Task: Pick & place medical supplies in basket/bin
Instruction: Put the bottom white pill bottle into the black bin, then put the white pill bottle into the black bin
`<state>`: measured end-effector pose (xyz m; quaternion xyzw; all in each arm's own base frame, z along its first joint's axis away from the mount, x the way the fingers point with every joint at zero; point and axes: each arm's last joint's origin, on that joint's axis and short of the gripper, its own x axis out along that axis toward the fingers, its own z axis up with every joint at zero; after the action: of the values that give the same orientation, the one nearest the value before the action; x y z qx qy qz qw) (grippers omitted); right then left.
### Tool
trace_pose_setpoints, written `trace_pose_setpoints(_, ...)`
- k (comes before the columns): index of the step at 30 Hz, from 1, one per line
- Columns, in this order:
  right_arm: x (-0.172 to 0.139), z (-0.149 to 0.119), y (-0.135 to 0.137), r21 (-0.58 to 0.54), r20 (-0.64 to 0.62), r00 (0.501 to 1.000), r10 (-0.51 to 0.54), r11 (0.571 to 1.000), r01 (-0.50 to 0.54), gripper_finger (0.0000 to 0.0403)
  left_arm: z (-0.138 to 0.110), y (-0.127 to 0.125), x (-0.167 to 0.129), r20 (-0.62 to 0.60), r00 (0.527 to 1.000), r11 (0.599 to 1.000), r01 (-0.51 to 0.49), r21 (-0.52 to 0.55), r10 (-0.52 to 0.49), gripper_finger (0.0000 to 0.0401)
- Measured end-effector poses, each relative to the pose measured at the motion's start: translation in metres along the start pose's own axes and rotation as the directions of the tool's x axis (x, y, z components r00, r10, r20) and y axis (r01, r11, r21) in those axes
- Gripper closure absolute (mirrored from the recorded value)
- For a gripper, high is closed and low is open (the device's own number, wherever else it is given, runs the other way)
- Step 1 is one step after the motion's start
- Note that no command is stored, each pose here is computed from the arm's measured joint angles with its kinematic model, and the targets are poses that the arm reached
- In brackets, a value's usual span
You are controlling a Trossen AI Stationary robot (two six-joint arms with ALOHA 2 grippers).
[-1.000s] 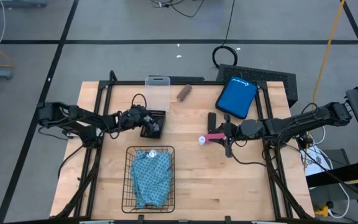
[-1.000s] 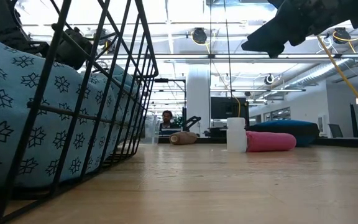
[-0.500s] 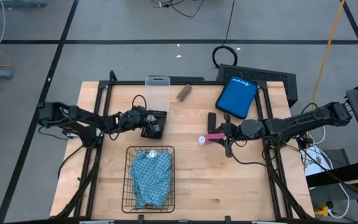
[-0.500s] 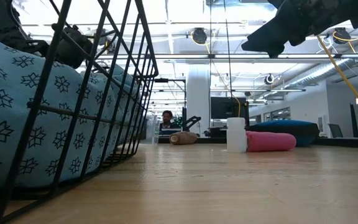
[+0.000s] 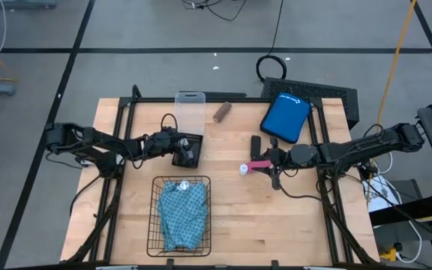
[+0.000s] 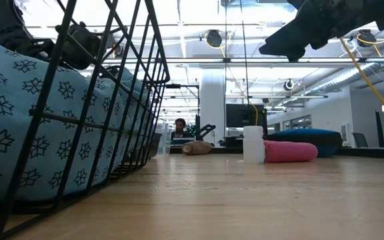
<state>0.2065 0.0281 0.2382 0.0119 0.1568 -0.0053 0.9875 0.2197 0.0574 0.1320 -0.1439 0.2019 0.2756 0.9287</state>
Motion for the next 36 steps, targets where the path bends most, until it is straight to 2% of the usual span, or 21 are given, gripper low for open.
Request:
trace_pose_setpoints(7, 0.0, 0.0, 0.0, 0.0, 0.001, 1.0, 0.0, 1.0, 0.0, 0.0275, 0.008, -0.001, -0.006, 0.035, 0.999, 1.0, 0.027, -0.011, -0.027, 0.0121)
trace_pose_setpoints(16, 0.01, -0.007, 0.001, 0.011, -0.045, 0.999, -0.004, 1.0, 0.004, 0.0275, 0.029, -0.003, -0.025, 0.158, 0.985, 0.997, 0.076, -0.032, -0.07, 0.0121)
trace_pose_setpoints(23, 0.027, -0.031, 0.004, -0.007, -0.216, 0.976, -0.009, 1.0, 0.008, 0.0275, 0.045, -0.009, -0.045, 0.266, 0.955, 0.99, 0.14, -0.025, -0.129, 0.0121)
trace_pose_setpoints(29, 0.04, -0.055, 0.009, 0.114, -0.339, 0.941, -0.009, 0.992, 0.05, 0.0275, 0.051, -0.015, -0.057, 0.319, 0.931, 0.982, 0.186, 0.002, -0.177, 0.0121)
trace_pose_setpoints(36, 0.047, -0.102, 0.011, 0.198, -0.451, 0.892, -0.012, 0.974, 0.113, 0.0275, 0.054, -0.021, -0.066, 0.357, 0.908, 0.975, 0.222, 0.032, -0.219, 0.0121)
